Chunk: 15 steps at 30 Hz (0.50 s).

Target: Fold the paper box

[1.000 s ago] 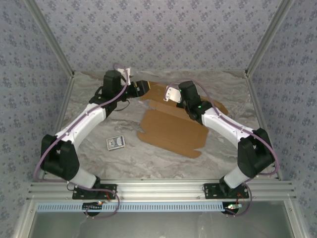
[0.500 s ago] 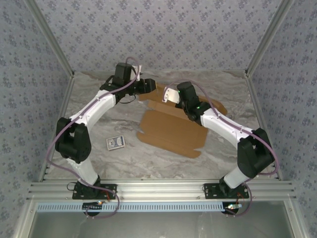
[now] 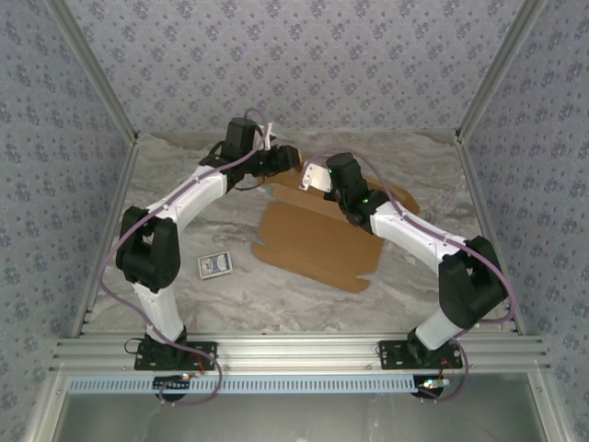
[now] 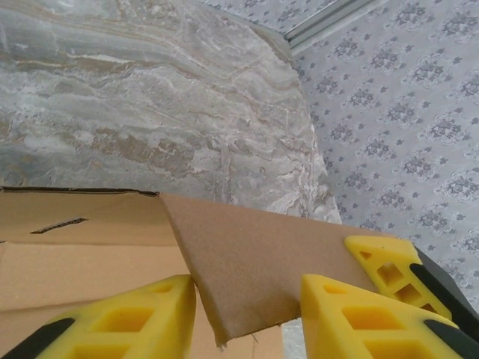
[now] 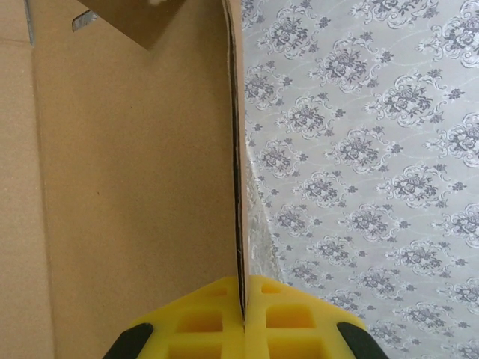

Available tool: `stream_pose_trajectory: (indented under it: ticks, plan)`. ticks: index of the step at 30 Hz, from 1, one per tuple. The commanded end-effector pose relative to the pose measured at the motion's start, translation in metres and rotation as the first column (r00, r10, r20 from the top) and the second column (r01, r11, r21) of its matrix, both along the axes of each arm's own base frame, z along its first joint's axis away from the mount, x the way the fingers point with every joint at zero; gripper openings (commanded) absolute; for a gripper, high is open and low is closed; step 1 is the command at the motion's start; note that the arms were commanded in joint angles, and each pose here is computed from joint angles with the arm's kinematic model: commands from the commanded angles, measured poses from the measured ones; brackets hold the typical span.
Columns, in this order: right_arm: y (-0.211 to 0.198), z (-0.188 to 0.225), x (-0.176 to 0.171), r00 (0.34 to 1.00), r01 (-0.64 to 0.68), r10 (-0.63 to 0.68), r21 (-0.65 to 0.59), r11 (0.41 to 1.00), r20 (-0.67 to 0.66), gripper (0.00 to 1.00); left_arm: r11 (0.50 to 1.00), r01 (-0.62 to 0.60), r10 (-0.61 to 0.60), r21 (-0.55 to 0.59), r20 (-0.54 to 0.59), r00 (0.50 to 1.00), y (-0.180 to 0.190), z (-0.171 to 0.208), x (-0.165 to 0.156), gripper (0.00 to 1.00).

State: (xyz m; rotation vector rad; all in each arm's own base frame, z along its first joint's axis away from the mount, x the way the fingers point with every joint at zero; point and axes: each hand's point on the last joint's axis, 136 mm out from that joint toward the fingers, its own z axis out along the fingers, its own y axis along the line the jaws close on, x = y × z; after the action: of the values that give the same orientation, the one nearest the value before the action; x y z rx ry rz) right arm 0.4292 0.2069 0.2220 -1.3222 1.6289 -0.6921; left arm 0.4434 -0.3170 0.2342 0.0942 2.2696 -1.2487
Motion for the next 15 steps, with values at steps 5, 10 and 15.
stream_pose_trajectory:
  ticks: [5,10,15]
  plan:
    - [0.009,0.000,0.001,1.000,-0.018,0.017,0.025,1.000,0.017,0.00,0.996,0.000,0.002,-0.085,0.022,1.000,-0.007,0.015,0.006,0.33]
    - [-0.007,0.006,0.001,1.000,0.016,-0.016,0.018,1.000,0.016,0.00,0.997,-0.026,0.030,-0.068,0.058,0.998,0.019,0.020,0.005,0.47]
    - [-0.020,0.024,-0.004,0.998,0.039,-0.036,0.064,0.997,-0.048,0.00,0.998,-0.056,0.056,-0.005,0.152,0.987,0.056,0.023,-0.014,0.59]
